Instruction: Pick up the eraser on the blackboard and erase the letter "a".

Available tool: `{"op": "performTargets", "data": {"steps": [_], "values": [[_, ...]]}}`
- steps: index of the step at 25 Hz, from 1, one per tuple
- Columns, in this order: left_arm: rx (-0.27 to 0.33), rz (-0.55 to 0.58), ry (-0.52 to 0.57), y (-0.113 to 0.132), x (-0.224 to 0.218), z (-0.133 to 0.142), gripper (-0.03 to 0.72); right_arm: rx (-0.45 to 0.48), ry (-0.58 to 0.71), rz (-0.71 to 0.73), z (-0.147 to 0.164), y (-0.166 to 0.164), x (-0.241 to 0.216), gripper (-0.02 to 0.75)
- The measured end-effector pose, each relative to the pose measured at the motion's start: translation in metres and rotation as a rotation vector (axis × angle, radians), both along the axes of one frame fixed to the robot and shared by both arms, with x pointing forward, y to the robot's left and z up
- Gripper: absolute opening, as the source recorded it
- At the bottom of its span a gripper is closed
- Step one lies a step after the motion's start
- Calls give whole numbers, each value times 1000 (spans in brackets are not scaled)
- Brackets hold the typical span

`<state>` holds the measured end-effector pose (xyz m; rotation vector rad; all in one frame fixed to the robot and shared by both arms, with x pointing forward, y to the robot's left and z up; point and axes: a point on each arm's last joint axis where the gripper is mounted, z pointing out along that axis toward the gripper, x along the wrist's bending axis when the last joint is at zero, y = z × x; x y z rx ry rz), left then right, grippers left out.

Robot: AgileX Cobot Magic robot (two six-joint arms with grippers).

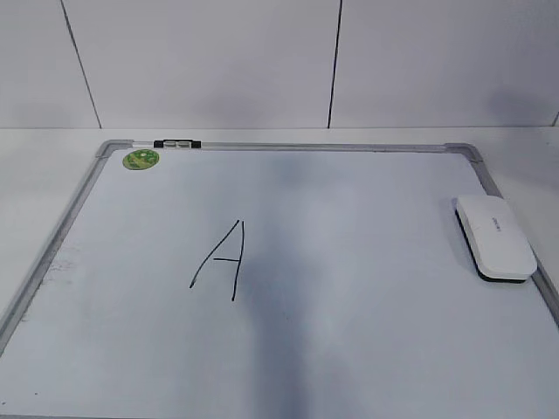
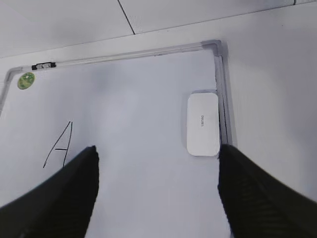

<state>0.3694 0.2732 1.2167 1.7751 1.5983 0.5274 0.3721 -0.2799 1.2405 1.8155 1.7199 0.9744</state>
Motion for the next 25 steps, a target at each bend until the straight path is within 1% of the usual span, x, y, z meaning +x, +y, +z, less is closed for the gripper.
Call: {"op": "performTargets", "data": {"steps": [5, 8, 12, 17, 20, 25], "values": [[-15, -29, -62, 0, -29, 9, 363, 30, -89, 16, -4, -3, -55, 593], [-27, -58, -111, 0, -48, 14, 363, 27, -139, 24, -9, -5, -82, 593], [-48, -74, -187, 4, -76, 19, 363, 24, -192, 31, -21, -7, -112, 593], [-65, -74, -283, 12, -110, 23, 363, 17, -229, 43, -41, -9, -138, 593], [-72, -74, -323, 15, -129, 17, 363, 13, -241, 46, -57, -10, -150, 593], [-68, -68, -347, 21, -152, -8, 363, 2, -276, 46, -83, -13, -170, 593]]}}
